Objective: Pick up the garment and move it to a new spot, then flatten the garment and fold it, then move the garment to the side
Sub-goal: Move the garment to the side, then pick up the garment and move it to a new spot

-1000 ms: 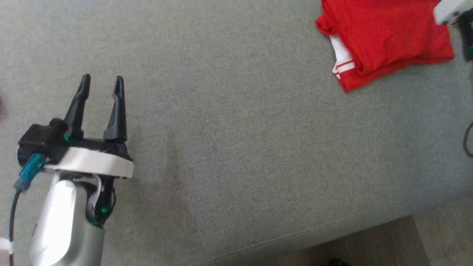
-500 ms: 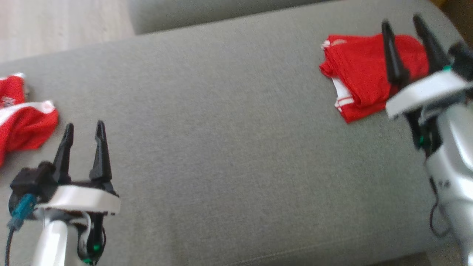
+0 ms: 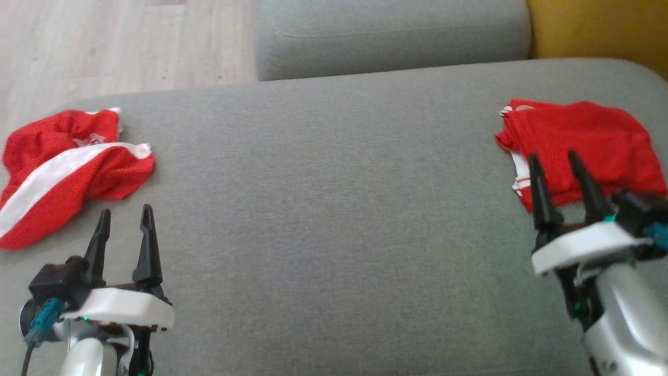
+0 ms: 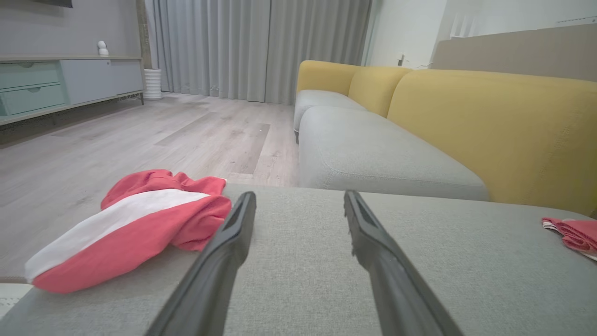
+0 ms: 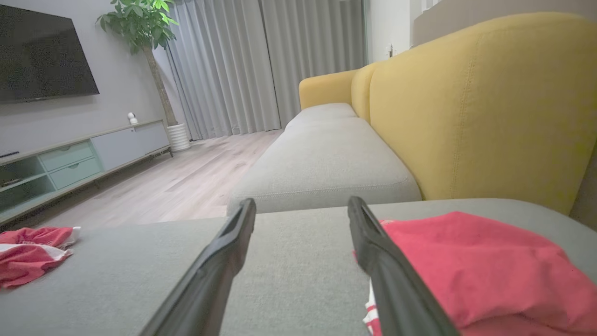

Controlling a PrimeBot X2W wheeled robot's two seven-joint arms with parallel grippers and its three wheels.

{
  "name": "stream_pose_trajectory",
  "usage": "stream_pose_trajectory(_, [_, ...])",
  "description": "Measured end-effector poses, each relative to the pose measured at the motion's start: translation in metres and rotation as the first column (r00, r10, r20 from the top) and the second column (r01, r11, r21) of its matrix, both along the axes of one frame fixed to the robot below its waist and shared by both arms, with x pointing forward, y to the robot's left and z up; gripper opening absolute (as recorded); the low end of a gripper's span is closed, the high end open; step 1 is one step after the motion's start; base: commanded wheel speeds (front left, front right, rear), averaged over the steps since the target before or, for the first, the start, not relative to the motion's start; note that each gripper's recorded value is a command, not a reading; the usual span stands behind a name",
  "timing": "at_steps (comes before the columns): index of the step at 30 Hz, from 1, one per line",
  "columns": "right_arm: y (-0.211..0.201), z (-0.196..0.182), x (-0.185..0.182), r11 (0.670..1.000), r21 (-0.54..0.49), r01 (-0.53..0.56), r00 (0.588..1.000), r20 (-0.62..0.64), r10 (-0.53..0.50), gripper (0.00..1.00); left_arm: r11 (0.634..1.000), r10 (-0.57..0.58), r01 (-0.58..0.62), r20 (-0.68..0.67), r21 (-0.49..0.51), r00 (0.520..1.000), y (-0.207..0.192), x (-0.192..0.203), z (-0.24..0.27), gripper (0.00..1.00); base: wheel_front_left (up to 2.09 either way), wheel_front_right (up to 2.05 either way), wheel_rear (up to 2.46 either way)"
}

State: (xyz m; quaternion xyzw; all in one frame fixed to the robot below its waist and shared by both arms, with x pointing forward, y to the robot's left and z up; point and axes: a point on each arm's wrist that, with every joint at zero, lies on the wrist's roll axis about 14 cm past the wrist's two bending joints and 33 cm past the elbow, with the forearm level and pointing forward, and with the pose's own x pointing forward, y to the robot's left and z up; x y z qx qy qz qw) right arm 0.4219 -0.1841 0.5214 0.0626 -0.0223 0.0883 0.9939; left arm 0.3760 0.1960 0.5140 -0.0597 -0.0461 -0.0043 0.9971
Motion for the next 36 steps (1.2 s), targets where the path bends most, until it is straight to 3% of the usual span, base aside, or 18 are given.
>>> stream_pose_trajectory(13, [0.032, -0.028, -0.024, 0.999, 0.015, -0.052, 0.997, -0.056, 0.052, 1.00, 0.999, 0.036, -0.036, -0.032, 0.008, 0.999, 0.013, -0.018, -0.011, 1.00, 0.00, 0.00, 0.00])
stream_pose_trajectory(36, [0.031, -0.035, -0.029, 0.999, 0.007, -0.049, 0.996, -0.072, 0.050, 1.00, 1.000, 0.023, -0.023, -0.040, 0.010, 0.999, 0.009, -0.017, -0.015, 1.00, 0.00, 0.00, 0.00])
